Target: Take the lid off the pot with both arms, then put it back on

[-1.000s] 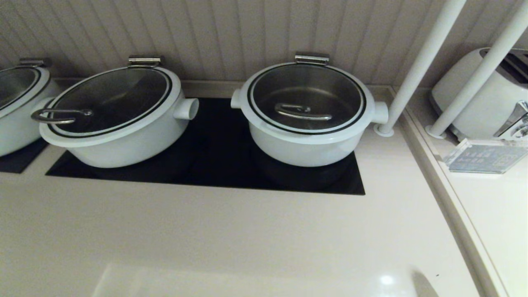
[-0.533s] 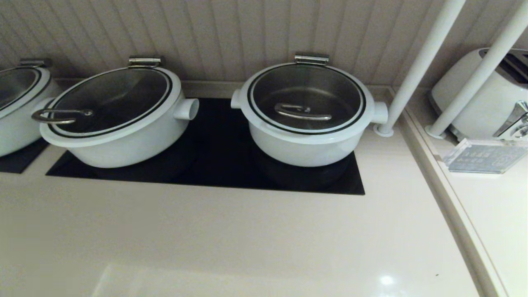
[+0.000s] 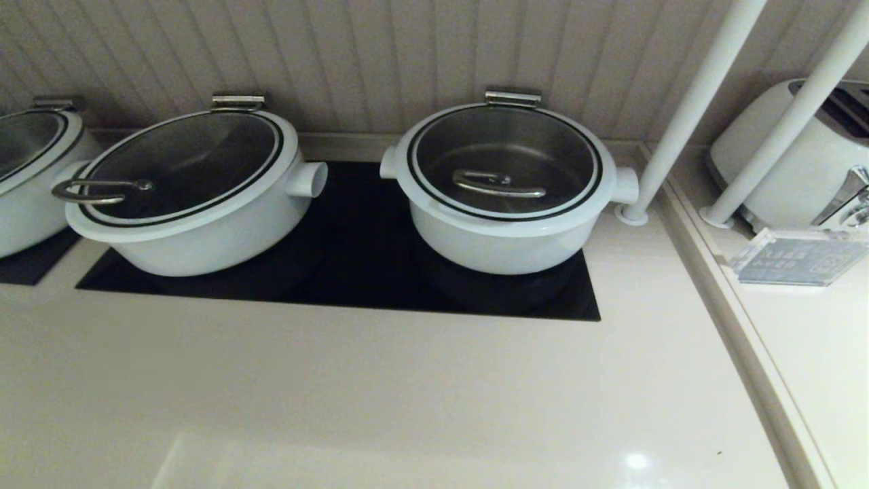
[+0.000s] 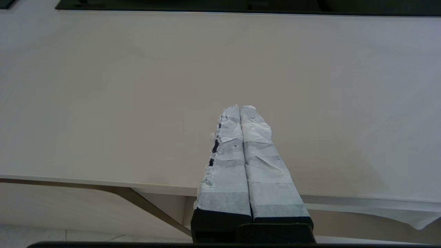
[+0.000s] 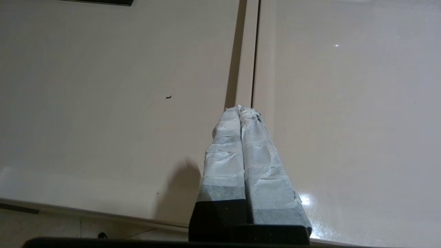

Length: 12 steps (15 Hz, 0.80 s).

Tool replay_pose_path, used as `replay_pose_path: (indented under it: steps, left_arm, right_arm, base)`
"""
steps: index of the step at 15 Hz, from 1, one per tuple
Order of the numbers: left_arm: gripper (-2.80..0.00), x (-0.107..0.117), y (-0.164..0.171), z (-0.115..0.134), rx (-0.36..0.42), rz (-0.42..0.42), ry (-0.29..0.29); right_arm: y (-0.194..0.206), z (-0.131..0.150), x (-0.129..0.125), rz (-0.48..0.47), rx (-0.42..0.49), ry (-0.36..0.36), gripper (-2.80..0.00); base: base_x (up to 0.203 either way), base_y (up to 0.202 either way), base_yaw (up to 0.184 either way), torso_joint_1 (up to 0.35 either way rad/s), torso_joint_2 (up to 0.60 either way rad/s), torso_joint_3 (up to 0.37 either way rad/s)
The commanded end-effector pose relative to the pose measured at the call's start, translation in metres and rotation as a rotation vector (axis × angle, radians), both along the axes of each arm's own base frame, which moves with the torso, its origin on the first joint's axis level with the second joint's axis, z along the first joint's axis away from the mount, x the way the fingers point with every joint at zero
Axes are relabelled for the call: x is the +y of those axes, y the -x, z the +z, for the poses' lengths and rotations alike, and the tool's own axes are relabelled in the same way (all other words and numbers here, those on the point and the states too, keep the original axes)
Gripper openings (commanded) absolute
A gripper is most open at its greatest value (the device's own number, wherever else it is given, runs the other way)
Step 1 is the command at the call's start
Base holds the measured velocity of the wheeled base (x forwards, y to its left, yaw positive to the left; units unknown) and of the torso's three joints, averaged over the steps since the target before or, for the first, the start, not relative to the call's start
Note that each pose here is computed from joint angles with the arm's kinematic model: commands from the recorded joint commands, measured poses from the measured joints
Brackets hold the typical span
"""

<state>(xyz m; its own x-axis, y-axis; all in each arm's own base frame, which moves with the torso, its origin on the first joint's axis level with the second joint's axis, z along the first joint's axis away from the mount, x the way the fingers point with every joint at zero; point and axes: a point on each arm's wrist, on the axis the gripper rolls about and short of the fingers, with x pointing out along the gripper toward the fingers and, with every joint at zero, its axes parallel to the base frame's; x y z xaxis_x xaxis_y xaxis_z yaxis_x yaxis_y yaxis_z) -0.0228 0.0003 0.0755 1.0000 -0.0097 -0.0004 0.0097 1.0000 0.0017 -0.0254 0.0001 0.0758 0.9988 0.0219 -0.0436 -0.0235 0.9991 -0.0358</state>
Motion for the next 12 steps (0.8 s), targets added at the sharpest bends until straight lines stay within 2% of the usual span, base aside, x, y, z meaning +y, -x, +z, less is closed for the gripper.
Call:
replay_pose_path:
  steps: [1, 12]
  left_arm:
    - [-2.80, 0.0000, 0.0000, 0.0000, 0.000, 0.000, 0.000]
    - [-2.80, 0.0000, 0.0000, 0.0000, 0.000, 0.000, 0.000]
  right_arm:
    - [-0.0002, 0.0000, 0.0000, 0.001, 0.002, 0.007, -2.80]
    - [-0.0002, 0.0000, 0.0000, 0.001, 0.002, 0.002, -2.80]
  base:
    - [0.000, 0.000, 0.000, 0.000, 0.00, 0.000]
    - [0.000, 0.000, 0.000, 0.000, 0.00, 0.000]
